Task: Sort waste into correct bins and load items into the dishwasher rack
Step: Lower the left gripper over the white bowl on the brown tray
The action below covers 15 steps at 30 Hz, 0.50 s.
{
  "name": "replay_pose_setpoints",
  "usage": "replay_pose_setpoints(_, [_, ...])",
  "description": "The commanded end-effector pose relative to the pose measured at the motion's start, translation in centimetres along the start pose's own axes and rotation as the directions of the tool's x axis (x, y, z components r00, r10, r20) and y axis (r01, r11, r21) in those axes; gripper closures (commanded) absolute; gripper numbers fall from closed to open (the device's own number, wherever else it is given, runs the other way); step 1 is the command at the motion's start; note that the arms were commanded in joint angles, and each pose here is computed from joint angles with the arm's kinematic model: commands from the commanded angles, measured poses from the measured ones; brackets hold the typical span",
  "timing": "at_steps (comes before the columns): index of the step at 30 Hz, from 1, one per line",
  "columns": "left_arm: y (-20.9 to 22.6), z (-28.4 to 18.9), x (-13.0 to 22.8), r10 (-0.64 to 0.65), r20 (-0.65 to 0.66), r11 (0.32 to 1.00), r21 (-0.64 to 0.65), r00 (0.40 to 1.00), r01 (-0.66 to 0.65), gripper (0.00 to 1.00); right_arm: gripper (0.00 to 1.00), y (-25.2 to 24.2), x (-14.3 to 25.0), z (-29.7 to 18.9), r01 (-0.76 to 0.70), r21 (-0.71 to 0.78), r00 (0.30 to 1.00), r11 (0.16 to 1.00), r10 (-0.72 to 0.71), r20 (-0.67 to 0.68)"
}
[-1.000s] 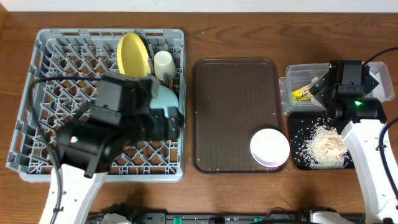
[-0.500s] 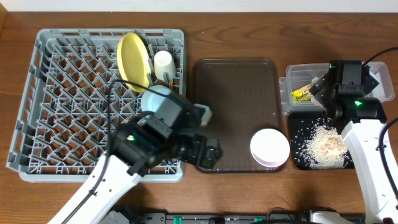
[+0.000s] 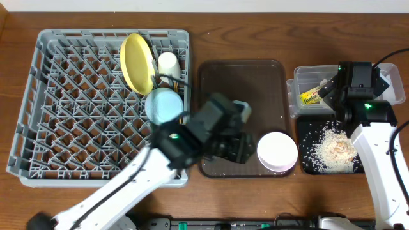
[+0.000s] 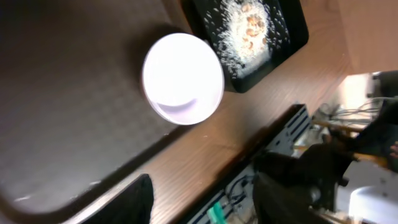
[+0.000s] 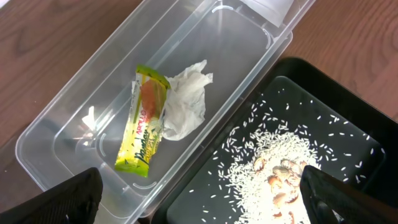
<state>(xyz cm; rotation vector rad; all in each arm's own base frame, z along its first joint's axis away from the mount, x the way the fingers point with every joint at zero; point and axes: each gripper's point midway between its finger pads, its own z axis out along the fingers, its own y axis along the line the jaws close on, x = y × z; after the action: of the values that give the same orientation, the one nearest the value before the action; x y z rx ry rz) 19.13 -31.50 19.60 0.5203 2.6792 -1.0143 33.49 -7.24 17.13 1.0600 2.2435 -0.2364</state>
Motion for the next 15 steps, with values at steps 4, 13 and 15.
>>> replay_pose_setpoints(4, [-2.2,6.3,1.5,0.004,-0.081,0.999,0.037,0.997,-0.001,0.78,0.01,-0.3,-0.2,0.1,0.006,0.012,1.0,1.0,-0.006,0.006])
replay_pose_setpoints(13, [0.9,13.4,2.2,0.087,-0.024,0.977,-0.195,0.996,-0.09,0.87,0.01,-0.3,-0.2,0.1,0.006,0.011,1.0,1.0,-0.006,0.006])
replay_pose_setpoints(15, [2.3,14.2,2.1,0.088,0.002,0.959,-0.272,0.996,-0.084,0.91,0.01,-0.3,-0.2,0.1,0.006,0.012,1.0,1.0,-0.006,0.006])
